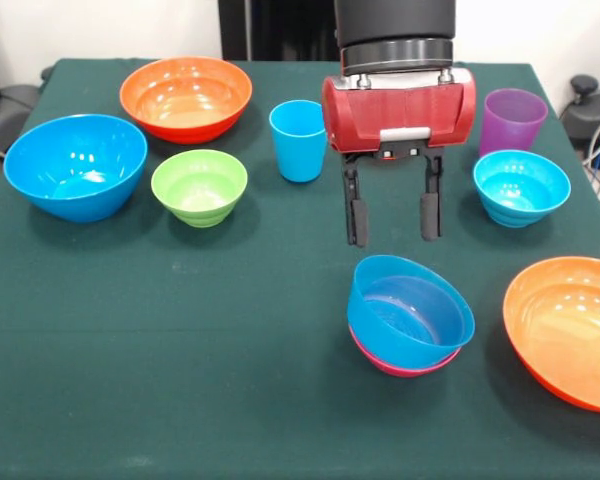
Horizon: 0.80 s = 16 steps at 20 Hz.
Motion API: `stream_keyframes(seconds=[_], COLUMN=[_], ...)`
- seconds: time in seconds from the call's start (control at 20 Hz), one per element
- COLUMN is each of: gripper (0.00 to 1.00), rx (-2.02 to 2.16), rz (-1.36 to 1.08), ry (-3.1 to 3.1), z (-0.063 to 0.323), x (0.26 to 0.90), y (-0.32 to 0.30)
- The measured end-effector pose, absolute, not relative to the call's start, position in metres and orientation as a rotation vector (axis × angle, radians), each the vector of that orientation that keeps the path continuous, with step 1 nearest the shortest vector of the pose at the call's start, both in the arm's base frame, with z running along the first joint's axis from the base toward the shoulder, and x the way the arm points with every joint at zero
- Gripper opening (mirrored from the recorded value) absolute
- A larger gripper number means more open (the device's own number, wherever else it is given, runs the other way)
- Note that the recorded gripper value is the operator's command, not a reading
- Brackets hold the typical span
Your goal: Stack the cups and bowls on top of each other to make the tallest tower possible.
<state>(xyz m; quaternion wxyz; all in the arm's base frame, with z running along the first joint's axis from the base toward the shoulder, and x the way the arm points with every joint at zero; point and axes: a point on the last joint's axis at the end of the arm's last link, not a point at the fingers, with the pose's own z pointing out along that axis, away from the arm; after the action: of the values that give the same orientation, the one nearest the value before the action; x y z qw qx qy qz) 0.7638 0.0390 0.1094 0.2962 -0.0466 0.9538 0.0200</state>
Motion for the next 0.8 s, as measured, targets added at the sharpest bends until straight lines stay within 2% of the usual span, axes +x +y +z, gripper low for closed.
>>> stream_keyframes(seconds=[0.8], gripper=[1.00], rx=[-0.170], rz=[0.040], ry=[2.638], z=[0.099], x=[0.747], y=[0.058])
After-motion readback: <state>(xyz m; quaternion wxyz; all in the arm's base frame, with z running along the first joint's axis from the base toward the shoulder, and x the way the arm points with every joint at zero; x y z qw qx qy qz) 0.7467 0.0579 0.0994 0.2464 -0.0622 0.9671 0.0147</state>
